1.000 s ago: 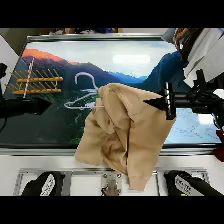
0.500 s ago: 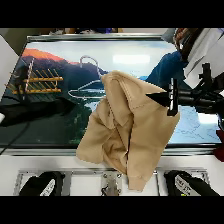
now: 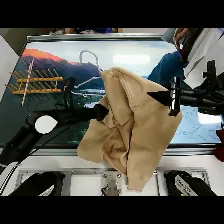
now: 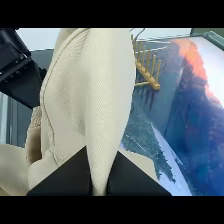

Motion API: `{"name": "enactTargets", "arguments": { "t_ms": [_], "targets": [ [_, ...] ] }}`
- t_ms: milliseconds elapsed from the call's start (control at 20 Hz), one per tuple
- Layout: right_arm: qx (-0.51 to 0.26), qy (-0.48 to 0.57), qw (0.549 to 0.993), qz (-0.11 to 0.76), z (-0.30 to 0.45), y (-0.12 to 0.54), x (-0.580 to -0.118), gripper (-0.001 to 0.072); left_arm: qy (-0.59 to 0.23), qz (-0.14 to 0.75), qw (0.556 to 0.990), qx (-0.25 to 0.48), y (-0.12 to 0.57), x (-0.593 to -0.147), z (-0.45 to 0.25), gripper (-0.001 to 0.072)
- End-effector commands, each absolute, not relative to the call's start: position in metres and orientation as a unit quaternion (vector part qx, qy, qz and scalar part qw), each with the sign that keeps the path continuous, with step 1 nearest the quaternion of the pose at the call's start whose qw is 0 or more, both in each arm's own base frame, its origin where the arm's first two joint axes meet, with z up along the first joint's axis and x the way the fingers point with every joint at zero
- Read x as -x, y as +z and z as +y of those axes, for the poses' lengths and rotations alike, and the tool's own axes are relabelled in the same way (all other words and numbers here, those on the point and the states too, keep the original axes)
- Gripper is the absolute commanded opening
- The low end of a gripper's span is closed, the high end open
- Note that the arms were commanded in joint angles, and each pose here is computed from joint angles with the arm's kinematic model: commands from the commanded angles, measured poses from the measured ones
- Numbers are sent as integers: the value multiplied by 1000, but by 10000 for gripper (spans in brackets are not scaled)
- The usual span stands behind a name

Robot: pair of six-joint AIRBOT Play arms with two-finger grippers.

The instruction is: Fold the clothes and pants, and hang the long-sleeved shirts on hangers.

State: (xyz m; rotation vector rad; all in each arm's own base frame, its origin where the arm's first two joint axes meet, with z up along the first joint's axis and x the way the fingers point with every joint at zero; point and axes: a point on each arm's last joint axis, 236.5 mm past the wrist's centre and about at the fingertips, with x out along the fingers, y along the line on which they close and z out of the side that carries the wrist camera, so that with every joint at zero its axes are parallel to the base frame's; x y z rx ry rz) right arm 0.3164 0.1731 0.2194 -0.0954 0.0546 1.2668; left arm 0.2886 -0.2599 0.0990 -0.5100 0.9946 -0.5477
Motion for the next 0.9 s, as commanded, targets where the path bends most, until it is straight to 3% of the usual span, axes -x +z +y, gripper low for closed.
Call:
{"name": "enactTargets", "arguments": {
  "t_ms": [0, 200, 250, 300, 350, 400, 450, 500, 650, 850],
  "targets": [
    [46, 590, 805, 25, 173, 222, -315, 27, -257, 474, 807, 241, 94, -297, -275, 720],
    [46, 590, 805, 25, 173, 222, -315, 27, -255, 505, 792, 228, 76, -287, -280, 720],
    [46, 590, 805, 25, 173, 222, -315, 27, -261, 505, 792, 224, 76, -284, -284, 692],
    [46, 590, 805, 25, 173, 222, -315, 27, -267, 505, 791, 219, 76, -280, -288, 605],
    [46, 590, 806, 25, 173, 222, -315, 27, -271, 506, 791, 212, 75, -277, -291, 595],
    [46, 590, 805, 25, 173, 222, -315, 27, -269, 510, 789, 213, 72, -275, -290, 471],
    [46, 590, 805, 24, 173, 222, -315, 27, -266, 515, 788, 210, 66, -274, -288, 165],
    [46, 590, 805, 24, 173, 222, -315, 27, -259, 521, 786, 210, 59, -273, -284, 23],
    [50, 590, 806, 20, 174, 227, -311, 27, -229, 545, 778, 212, 46, -277, -260, 23],
    [-35, 582, 808, 79, 175, 237, -303, 27, -187, 527, 803, 206, 55, -295, -210, 22]
  ]
}}
